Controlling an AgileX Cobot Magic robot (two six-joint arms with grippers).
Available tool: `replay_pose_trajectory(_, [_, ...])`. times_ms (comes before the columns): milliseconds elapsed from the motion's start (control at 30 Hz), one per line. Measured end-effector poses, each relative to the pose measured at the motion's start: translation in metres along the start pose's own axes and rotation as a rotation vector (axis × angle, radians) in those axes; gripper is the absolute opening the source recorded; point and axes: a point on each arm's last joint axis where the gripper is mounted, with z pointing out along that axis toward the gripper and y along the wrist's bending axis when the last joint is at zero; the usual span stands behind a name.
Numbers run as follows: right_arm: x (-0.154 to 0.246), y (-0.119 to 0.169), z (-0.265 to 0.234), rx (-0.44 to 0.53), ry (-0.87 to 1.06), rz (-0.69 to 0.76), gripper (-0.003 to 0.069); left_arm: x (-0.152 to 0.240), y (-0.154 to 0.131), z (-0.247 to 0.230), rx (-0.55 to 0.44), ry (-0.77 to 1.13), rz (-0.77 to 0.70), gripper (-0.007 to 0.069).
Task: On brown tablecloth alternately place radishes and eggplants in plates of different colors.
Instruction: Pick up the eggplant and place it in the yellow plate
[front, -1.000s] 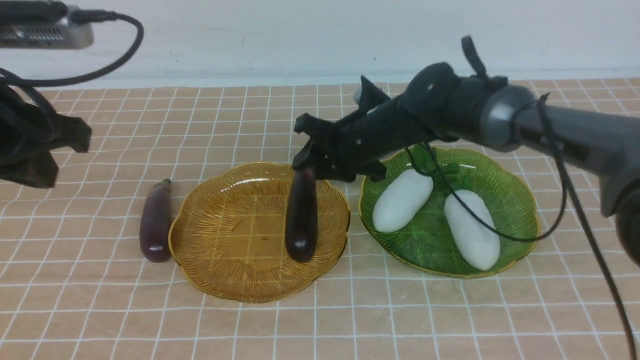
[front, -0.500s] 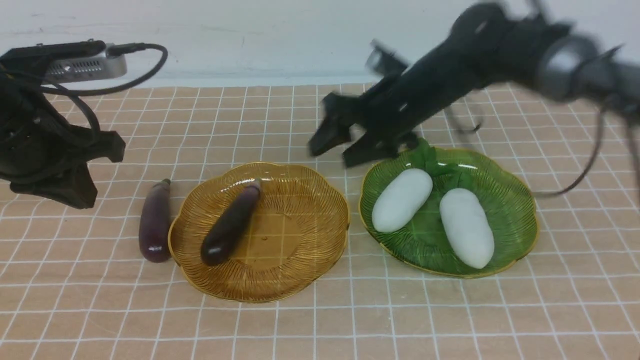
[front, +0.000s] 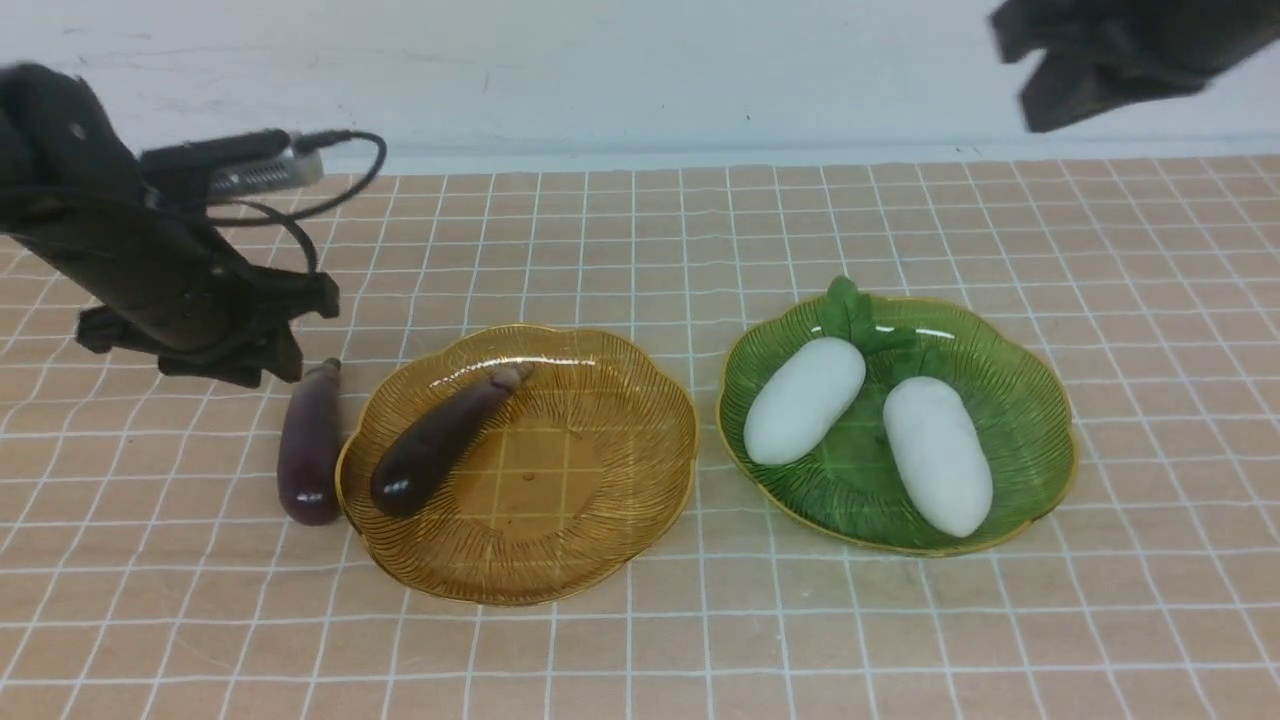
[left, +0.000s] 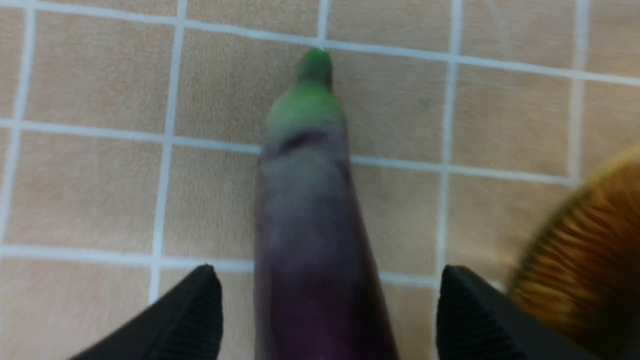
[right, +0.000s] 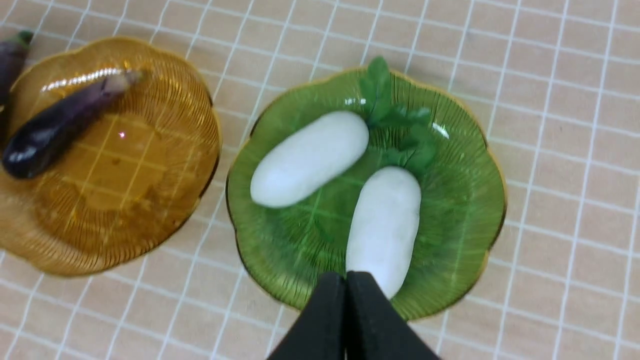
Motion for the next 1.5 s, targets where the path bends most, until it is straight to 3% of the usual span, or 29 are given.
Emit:
replay_pose_trajectory(200, [0.009,0.001,-0.018,-0.002,-0.032,-0.005,-0.0015,0.004,0.008,0.021,-0.013,0.029,-0.018,0.0496])
replay_pose_trajectory(300, [0.011,0.001,-0.026,-0.003,-0.053,-0.006,-0.0015,0.005,0.011,0.024,-0.017,0.043,-0.026,0.0398])
replay_pose_trajectory(333, [0.012,0.002,-0.029,-0.003,-0.061,-0.007,-0.0015,0.005,0.011,0.023,-0.019,0.049,-0.025,0.0333])
replay_pose_trajectory(467, [0.014,0.002,-0.037,-0.004,-0.079,-0.008,-0.0015,-0.005,0.013,0.010,-0.039,0.068,0.009,0.0253])
replay_pose_trajectory(633, [0.016,0.003,-0.042,-0.008,-0.093,-0.008,-0.0015,-0.031,0.004,-0.039,-0.034,0.024,0.039,0.0251])
replay_pose_trajectory(800, [0.016,0.004,-0.043,-0.024,-0.095,-0.003,-0.0015,-0.041,-0.027,-0.092,0.068,-0.032,0.116,0.0249])
replay_pose_trajectory(900, [0.016,0.004,-0.043,-0.026,-0.095,-0.002,-0.0015,-0.030,-0.070,-0.113,0.206,-0.028,0.270,0.0248])
replay_pose_trajectory(1067, [0.016,0.005,-0.044,-0.029,-0.096,-0.002,-0.0015,-0.008,-0.119,-0.109,0.320,0.040,0.451,0.0248])
replay_pose_trajectory(1300, [0.021,0.007,-0.060,-0.046,-0.135,0.000,-0.0015,0.013,-0.152,-0.069,0.266,0.140,0.553,0.0268])
replay_pose_trajectory(1433, [0.026,0.008,-0.073,-0.054,-0.170,0.000,-0.0015,0.019,-0.154,-0.046,0.209,0.183,0.557,0.0315])
replay_pose_trajectory(1500, [0.033,0.009,-0.089,-0.059,-0.211,-0.004,-0.0015,0.023,-0.154,-0.030,0.170,0.220,0.539,0.0397])
